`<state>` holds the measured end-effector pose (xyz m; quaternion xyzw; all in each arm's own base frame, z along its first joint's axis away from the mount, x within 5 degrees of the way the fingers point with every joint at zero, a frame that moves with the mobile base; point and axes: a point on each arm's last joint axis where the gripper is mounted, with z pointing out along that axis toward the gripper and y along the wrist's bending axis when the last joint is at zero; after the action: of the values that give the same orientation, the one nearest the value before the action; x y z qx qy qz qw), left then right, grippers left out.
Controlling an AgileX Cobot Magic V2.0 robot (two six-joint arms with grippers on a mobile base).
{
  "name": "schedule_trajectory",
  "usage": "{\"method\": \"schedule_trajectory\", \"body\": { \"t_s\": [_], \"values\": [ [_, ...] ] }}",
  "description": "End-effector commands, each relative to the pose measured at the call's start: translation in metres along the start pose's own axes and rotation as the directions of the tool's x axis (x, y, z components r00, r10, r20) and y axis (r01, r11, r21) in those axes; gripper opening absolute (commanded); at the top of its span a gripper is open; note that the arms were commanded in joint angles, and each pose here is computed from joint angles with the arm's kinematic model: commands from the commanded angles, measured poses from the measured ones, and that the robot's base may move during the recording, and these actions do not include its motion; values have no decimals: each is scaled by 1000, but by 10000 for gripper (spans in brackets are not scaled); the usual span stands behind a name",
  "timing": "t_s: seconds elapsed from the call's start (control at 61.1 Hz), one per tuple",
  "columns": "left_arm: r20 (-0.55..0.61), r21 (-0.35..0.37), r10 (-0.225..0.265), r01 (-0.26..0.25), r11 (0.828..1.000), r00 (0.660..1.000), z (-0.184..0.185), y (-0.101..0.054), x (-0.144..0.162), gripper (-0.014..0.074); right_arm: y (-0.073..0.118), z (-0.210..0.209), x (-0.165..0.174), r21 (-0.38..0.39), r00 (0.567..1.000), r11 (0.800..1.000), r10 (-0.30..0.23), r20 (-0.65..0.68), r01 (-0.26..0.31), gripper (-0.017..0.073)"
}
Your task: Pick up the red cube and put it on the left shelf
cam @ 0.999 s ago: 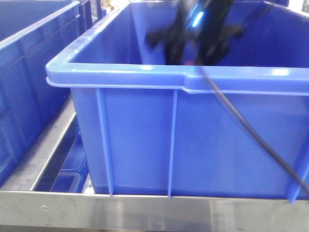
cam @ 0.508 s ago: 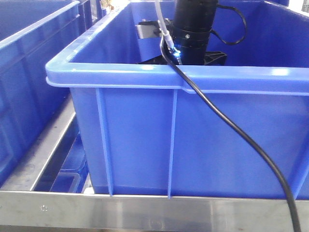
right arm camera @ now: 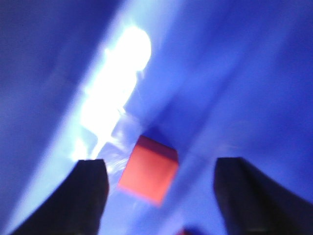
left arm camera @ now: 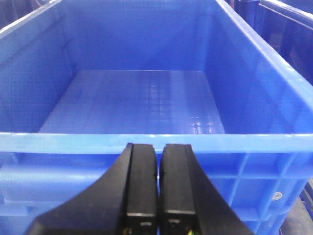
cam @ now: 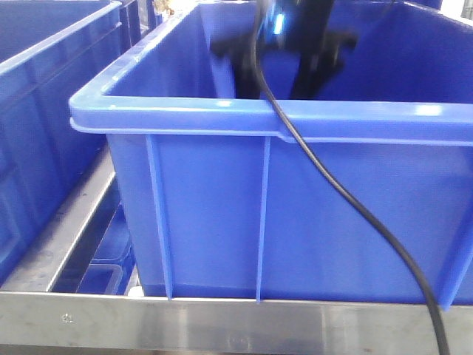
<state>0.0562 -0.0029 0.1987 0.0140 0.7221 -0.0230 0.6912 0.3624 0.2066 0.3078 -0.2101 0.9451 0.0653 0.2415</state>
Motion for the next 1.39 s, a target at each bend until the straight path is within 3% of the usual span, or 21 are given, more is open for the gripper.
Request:
{"method": "schedule_trajectory", "body": {
  "t_s": [0.0, 0.229, 0.377, 0.508, 0.721, 0.901, 1.163, 1.376],
  "values": [
    [79, 7, -5, 4, 1000, 997, 0, 0, -1, 101, -2, -61, -7, -8, 986, 1000, -4, 168, 5, 426],
    [79, 7, -5, 4, 1000, 997, 0, 0, -1, 101, -5, -112, 20, -17, 961, 1000, -1, 275, 6, 153],
    [79, 7, -5, 4, 1000, 997, 0, 0, -1, 101, -8, -134, 53, -23, 935, 1000, 0, 355, 9, 73],
    [79, 7, -5, 4, 1000, 997, 0, 0, -1, 101, -11, -146, 92, -29, 905, 999, 1, 425, 12, 57],
    [79, 7, -5, 4, 1000, 997, 0, 0, -1, 101, -16, -165, 153, -42, 818, 999, 8, 575, 20, 57],
    [79, 7, -5, 4, 1000, 997, 0, 0, -1, 101, -20, -171, 208, -51, 725, 998, 15, 688, 27, 57],
    [79, 7, -5, 4, 1000, 997, 0, 0, -1, 101, -24, -190, 261, -62, 548, 997, 31, 836, 39, 57],
    [79, 7, -5, 4, 1000, 997, 0, 0, -1, 101, -25, -194, 272, -63, 521, 997, 33, 853, 40, 57]
  ]
}}
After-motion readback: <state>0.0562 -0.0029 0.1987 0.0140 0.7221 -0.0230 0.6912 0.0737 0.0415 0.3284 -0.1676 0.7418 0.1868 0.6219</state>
